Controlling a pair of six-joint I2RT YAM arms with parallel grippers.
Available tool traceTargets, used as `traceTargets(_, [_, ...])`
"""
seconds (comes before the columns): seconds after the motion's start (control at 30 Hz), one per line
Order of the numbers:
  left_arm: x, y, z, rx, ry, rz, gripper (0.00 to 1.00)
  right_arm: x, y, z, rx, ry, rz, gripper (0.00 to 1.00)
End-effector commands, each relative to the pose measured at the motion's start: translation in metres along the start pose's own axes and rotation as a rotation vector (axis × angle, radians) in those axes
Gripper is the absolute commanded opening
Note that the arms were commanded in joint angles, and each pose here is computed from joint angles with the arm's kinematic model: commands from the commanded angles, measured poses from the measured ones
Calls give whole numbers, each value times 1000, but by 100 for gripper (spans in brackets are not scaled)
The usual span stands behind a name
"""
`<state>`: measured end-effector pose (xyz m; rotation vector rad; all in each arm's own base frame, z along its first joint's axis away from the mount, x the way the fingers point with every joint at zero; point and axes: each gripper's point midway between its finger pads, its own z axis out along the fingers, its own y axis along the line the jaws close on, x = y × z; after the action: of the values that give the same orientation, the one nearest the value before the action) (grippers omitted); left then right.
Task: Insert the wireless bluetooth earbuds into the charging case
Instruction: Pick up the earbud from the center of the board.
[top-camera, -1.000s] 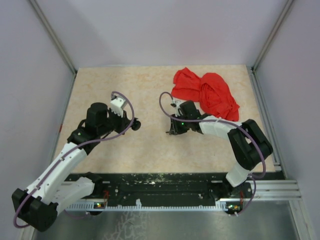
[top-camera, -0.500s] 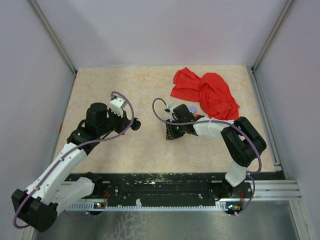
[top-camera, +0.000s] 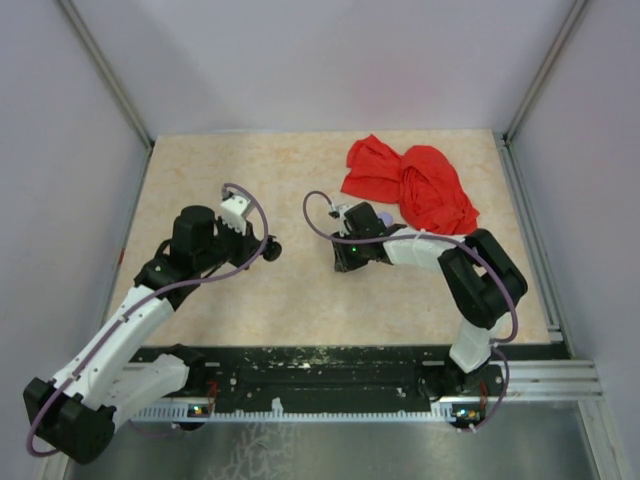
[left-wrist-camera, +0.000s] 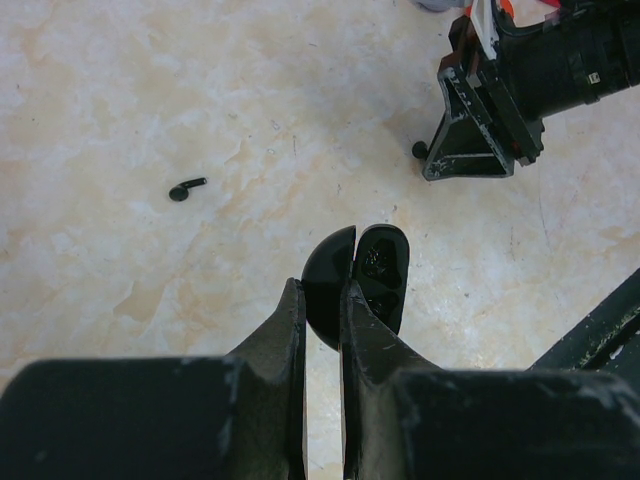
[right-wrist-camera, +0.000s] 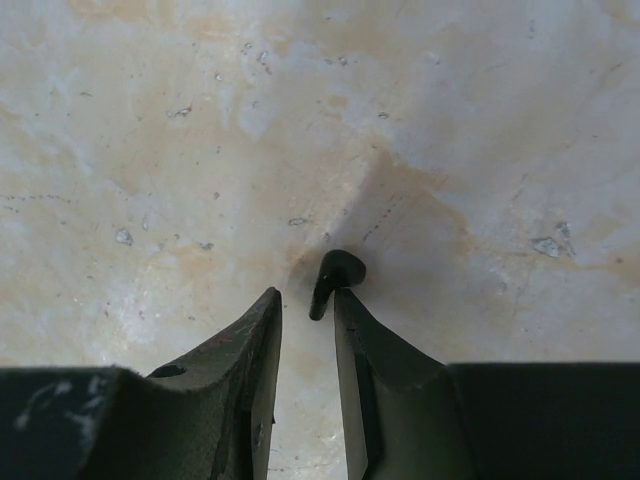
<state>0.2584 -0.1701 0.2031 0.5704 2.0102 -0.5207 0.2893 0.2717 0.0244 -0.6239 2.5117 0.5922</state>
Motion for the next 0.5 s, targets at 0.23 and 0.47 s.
traceTargets(0.23, [-2, -1, -2, 11, -13, 3, 3, -32, -9, 0, 2, -47, -26, 32])
traceTargets(0.47, [-2, -1, -2, 12, -12, 2, 3, -35, -9, -4, 28, -16, -72, 34])
